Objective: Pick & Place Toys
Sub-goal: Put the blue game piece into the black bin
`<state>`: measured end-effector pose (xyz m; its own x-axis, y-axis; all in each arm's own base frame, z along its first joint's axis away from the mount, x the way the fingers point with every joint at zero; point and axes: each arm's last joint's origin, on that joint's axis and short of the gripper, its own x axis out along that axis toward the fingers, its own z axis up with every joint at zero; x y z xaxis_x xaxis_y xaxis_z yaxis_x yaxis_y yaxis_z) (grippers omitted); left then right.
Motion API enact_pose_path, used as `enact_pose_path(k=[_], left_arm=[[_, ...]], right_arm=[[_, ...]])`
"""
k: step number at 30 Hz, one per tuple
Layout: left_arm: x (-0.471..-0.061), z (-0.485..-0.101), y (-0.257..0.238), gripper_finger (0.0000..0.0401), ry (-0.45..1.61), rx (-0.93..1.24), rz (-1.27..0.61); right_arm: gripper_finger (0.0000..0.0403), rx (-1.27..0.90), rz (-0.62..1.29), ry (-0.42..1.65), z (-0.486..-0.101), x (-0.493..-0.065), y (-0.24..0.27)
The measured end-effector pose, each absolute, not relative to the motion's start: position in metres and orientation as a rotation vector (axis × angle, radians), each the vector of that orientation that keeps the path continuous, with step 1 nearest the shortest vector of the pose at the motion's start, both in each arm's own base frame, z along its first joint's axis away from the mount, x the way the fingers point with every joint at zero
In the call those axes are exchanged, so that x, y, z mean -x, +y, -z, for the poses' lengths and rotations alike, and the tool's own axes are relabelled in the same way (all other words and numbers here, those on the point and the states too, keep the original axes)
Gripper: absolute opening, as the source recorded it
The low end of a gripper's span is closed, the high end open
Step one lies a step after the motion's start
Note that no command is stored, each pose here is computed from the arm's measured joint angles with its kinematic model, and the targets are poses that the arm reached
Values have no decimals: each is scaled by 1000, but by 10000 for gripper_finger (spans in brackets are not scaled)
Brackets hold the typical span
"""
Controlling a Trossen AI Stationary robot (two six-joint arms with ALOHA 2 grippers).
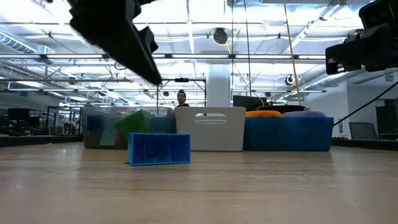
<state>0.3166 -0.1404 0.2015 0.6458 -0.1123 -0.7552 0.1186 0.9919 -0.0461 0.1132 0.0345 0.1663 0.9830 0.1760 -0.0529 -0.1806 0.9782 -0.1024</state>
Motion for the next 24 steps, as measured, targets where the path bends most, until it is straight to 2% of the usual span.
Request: enact_pose_path(k=[24], left_arm=[[-321,-204,-142,132,802,-31,134]], right_arm=[[4,104,-180,44,-166,-113,34]])
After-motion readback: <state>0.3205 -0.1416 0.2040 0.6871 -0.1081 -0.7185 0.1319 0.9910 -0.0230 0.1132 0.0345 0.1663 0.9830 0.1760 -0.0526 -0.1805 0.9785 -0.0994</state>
